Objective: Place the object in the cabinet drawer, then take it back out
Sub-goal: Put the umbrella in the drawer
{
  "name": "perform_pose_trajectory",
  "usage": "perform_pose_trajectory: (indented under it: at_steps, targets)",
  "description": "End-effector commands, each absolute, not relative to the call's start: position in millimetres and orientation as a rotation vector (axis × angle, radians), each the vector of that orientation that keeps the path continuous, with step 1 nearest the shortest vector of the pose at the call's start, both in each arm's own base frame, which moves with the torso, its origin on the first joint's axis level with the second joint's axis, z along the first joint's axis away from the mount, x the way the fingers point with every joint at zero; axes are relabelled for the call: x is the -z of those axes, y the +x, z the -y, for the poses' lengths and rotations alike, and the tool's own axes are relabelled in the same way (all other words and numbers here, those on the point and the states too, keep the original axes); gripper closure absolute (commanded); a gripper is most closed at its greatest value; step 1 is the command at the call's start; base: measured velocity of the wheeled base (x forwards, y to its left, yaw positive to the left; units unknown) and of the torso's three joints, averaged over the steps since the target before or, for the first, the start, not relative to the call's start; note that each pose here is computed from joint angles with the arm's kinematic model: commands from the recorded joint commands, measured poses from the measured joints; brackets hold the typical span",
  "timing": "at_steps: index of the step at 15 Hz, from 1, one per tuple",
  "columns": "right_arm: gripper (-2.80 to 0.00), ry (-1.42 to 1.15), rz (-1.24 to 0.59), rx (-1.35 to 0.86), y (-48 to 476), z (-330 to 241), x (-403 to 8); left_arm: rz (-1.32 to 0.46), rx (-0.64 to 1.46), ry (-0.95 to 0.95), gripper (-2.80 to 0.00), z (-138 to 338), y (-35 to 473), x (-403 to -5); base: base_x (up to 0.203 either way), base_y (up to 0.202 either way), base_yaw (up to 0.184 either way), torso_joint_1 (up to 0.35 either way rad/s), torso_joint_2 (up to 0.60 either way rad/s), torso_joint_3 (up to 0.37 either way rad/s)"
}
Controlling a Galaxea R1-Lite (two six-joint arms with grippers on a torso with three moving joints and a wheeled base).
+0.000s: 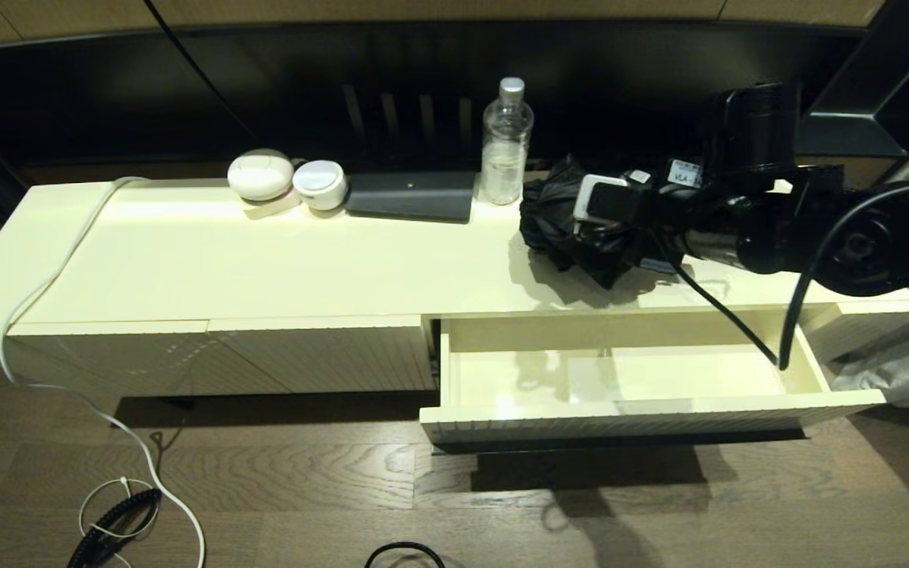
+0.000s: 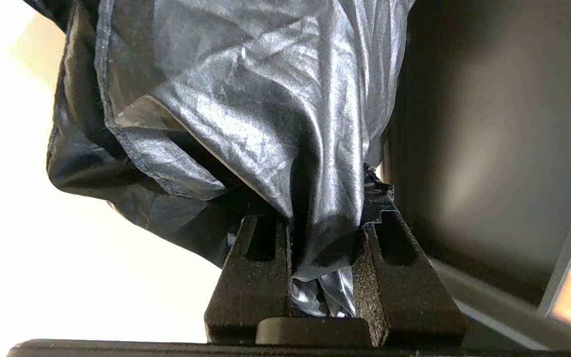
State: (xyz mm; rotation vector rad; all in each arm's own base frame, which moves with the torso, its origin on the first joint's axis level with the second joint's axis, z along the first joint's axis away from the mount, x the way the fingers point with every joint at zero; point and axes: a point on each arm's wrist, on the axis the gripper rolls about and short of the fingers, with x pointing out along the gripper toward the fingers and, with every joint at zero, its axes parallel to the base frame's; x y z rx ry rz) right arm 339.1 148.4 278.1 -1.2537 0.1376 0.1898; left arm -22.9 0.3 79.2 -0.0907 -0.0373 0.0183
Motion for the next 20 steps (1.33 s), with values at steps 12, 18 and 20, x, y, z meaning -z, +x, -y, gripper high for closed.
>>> perform_pose_trajectory:
  at_steps: [12,18,20]
  targets:
    - [0.0,-1.15,-0.401,-0.312,277.4,-122.7,-206.6,0.039,-0.02,-0.092,0.0,-0.3,-23.0,-79.2,0.0,0.0,0.0,0.0,0.0,0.0]
    - [0.0,-1.146,-0.449,-0.314,311.3,-130.4,-168.3,0.039,-0.02,-0.092,0.0,-0.3,-23.0,-79.2,0.0,0.0,0.0,0.0,0.0,0.0]
    - [0.0,-1.144,-0.469,-0.304,325.6,-129.4,-159.8,0.039,-0.02,-0.092,0.0,-0.3,-23.0,-79.2,0.0,0.0,0.0,0.0,0.0,0.0]
